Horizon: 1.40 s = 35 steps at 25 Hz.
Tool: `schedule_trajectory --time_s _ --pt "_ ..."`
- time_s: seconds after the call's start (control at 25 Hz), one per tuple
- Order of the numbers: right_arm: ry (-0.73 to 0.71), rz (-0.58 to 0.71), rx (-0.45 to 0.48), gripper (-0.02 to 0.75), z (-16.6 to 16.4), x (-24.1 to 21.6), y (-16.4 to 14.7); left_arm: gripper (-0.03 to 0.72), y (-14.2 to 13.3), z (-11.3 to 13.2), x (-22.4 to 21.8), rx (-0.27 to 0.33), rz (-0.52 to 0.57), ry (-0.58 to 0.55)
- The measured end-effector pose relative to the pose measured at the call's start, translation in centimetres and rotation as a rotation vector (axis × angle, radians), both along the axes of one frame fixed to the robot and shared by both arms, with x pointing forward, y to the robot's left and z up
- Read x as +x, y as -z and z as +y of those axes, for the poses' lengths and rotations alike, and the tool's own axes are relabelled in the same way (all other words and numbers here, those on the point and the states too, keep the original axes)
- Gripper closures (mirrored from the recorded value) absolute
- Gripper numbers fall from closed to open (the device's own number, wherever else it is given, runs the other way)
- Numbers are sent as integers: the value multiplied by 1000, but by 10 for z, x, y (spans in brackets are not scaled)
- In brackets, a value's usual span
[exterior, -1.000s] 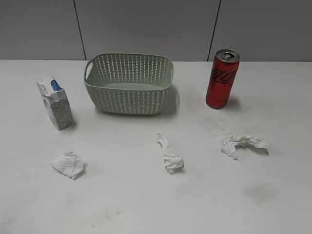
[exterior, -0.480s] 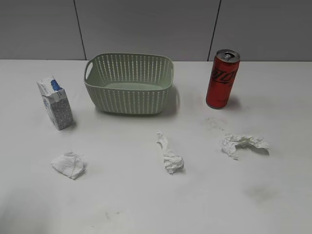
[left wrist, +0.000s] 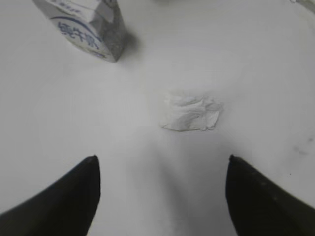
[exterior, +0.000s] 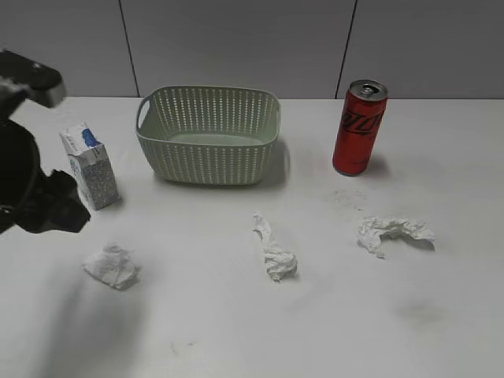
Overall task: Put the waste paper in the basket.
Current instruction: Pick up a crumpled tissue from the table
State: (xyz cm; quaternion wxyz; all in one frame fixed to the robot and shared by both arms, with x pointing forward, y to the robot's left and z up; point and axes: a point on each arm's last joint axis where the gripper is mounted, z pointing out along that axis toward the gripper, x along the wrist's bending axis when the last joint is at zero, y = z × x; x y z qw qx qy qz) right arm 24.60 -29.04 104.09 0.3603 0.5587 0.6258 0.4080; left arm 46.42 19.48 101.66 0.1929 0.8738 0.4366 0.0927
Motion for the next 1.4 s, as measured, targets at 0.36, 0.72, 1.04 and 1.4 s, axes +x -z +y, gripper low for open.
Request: schedule_trajectory --time_s 0.36,0.72,1.04,1.4 --pt "0 0 0 154 0 0 0 100 72 -20 31 76 113 16" --pt "0 0 0 154 0 0 0 100 106 -25 44 84 125 -3" --pt "0 0 0 154 0 0 0 100 123 -27 45 70 179 -42" --pt "0 0 0 154 0 0 0 328 123 -28 43 69 225 -48"
